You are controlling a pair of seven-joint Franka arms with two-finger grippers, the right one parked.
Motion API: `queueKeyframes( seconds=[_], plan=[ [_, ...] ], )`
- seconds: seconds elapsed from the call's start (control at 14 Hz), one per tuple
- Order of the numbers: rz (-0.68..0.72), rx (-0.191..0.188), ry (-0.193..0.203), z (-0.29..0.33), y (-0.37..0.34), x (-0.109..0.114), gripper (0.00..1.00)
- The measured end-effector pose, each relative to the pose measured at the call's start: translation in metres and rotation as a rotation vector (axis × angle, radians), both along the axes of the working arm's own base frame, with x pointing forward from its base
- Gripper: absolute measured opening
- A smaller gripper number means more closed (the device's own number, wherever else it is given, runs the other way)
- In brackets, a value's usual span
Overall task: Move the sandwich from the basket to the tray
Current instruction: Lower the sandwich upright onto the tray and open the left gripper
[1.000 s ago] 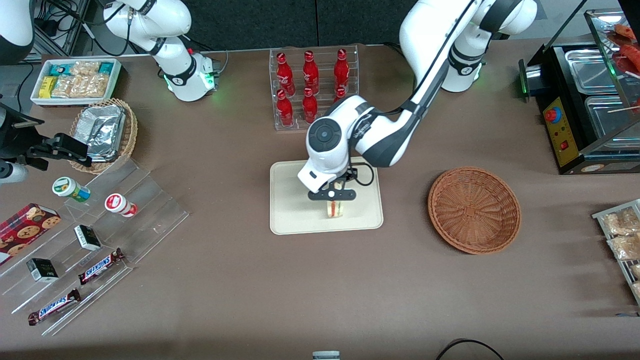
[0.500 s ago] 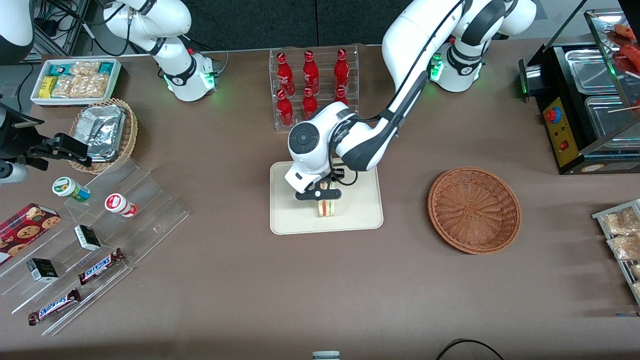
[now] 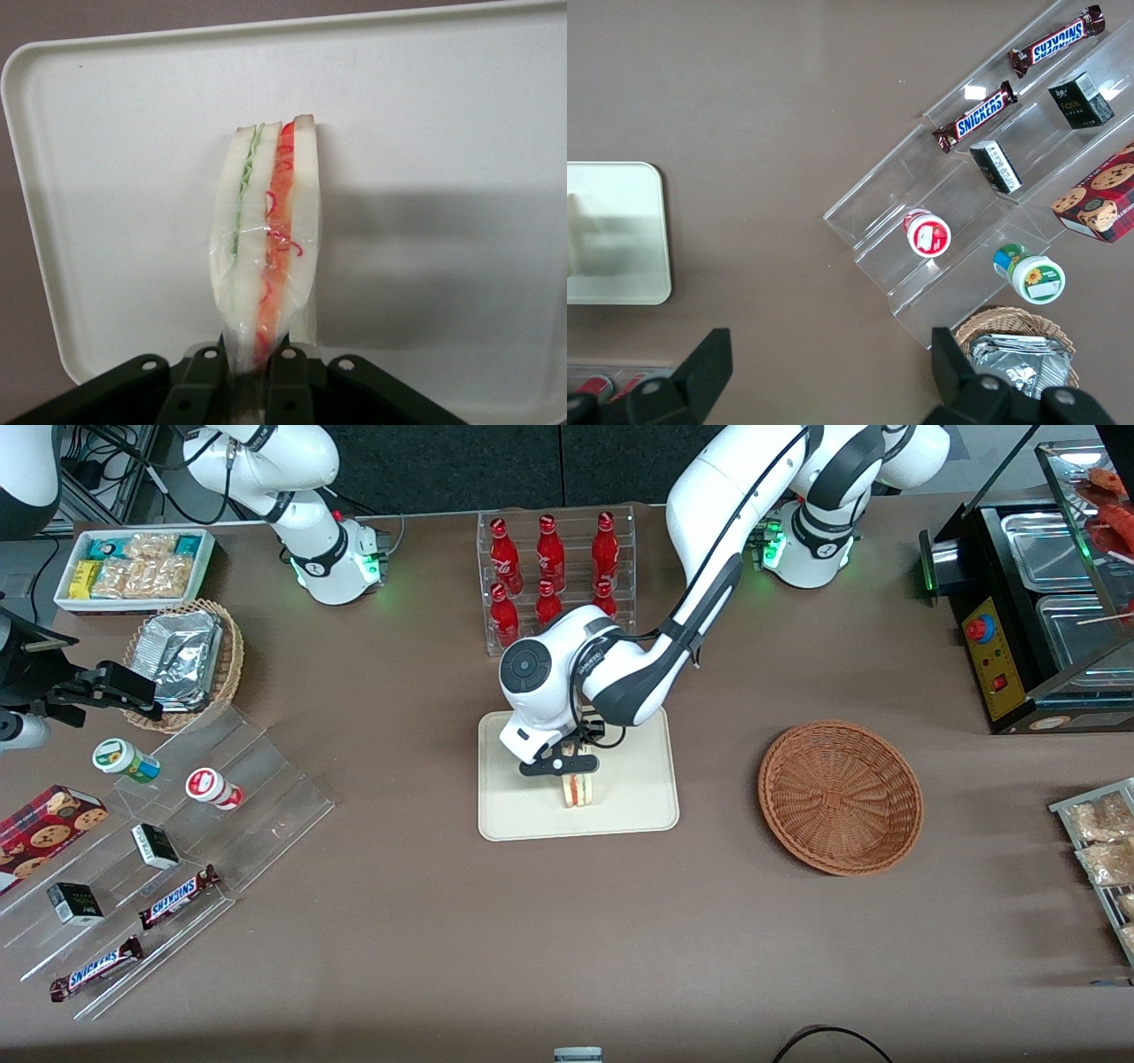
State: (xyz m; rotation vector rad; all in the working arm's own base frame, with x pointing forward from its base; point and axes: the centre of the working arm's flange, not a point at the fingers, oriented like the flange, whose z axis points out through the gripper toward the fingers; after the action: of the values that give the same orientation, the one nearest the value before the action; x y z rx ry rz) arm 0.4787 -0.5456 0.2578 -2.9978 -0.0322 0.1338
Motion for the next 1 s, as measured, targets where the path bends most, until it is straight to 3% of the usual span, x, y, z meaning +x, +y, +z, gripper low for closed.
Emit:
queueKeyframes(
  seconds=[0.64, 1.0],
  plan=[
    [-0.011, -0.007, -0.027, -0.003, -0.001, 0.003, 0.17],
    [-0.013, -0.013, -0.029, -0.012, -0.001, 0.001, 0.64]
  ],
)
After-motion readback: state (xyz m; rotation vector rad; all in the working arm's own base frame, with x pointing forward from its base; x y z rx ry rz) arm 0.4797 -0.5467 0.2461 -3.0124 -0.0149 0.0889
